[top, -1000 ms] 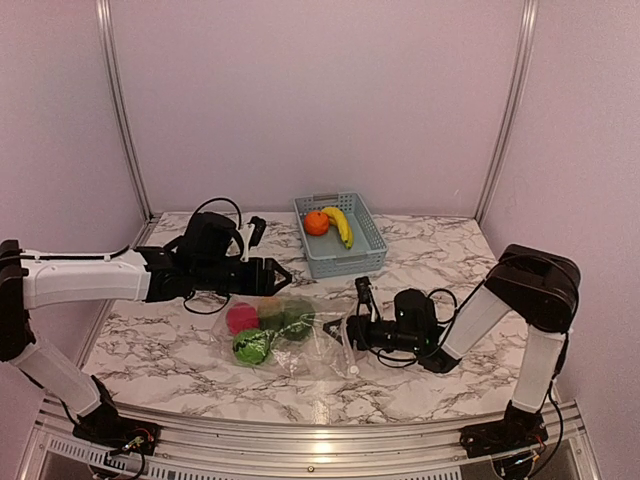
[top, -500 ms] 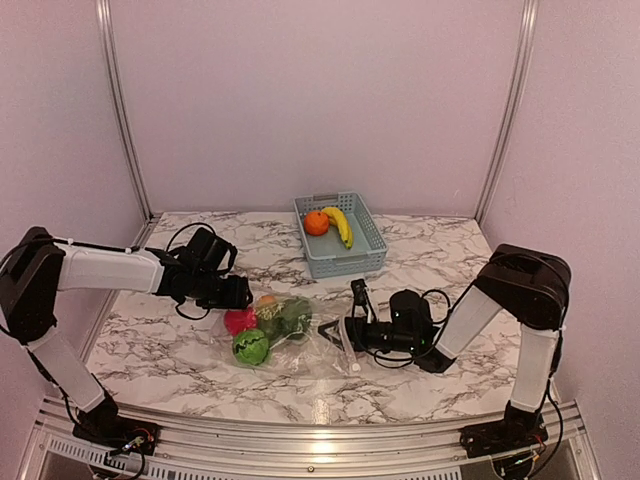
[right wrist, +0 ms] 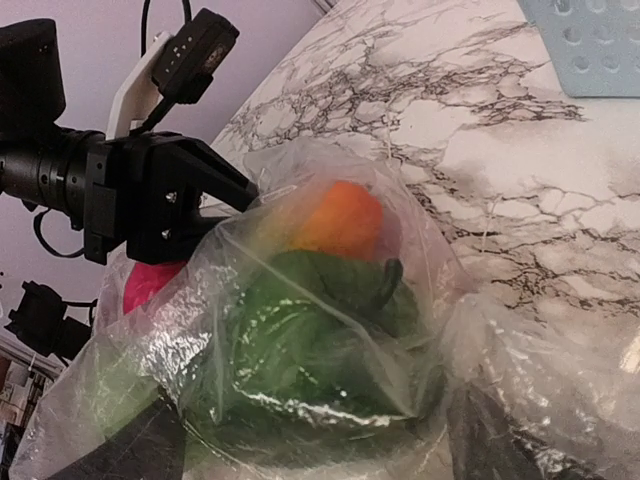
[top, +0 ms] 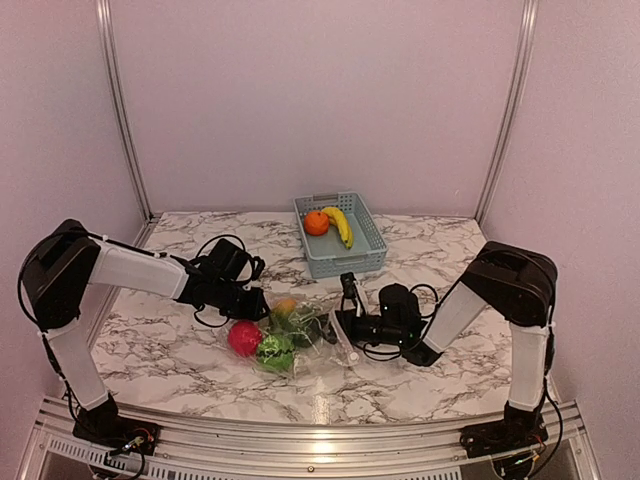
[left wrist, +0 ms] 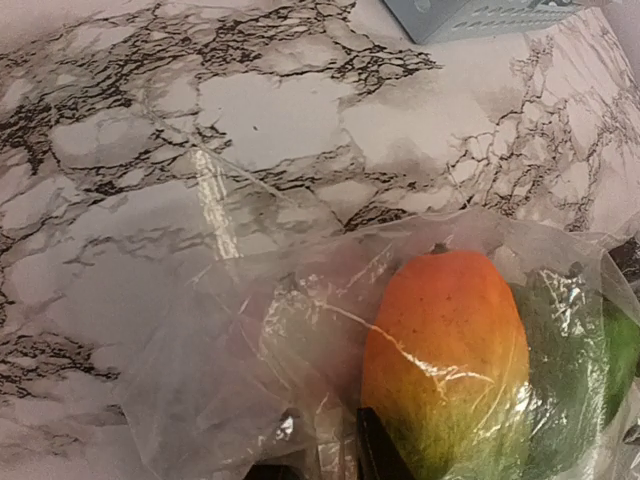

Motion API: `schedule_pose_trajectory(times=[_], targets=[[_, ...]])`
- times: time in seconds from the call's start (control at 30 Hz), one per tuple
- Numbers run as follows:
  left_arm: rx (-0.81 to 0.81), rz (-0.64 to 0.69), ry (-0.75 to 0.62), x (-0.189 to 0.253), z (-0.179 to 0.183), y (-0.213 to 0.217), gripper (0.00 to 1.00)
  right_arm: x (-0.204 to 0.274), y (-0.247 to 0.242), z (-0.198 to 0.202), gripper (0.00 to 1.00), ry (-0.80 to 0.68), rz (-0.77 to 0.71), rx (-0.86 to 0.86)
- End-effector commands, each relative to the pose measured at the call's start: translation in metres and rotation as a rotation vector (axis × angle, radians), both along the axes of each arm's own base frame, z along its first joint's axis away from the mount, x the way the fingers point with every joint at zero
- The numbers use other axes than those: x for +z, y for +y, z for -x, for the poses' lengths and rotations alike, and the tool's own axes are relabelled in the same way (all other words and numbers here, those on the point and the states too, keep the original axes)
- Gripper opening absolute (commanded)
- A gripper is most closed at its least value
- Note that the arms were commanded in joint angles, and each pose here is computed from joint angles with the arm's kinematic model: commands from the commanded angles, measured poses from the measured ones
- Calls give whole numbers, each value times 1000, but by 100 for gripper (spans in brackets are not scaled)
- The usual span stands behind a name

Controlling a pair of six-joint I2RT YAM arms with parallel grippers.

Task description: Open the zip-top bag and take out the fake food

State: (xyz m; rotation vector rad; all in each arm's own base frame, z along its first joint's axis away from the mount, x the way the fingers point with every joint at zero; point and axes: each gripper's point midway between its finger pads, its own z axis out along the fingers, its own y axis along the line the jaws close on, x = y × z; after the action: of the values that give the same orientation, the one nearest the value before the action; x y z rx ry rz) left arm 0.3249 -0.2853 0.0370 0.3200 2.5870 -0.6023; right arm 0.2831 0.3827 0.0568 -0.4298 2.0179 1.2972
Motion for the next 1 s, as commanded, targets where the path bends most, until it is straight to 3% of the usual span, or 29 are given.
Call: schedule_pose_trajectory(times=[0.0,0.23,0.53,0.97], targets=[[-123,67,-1,3,13,-36,16,-15,2,-7,89,13,39,-1],[-192,111,7,6,26,-59,11,-23,6,-11,91,19,87,-4],[-70,108,13,4,16,-35,1,-38,-7,8,95,34,144,33],[4,119,23,4,11,-14,0,-62,-23,33,98,-83,461,59]])
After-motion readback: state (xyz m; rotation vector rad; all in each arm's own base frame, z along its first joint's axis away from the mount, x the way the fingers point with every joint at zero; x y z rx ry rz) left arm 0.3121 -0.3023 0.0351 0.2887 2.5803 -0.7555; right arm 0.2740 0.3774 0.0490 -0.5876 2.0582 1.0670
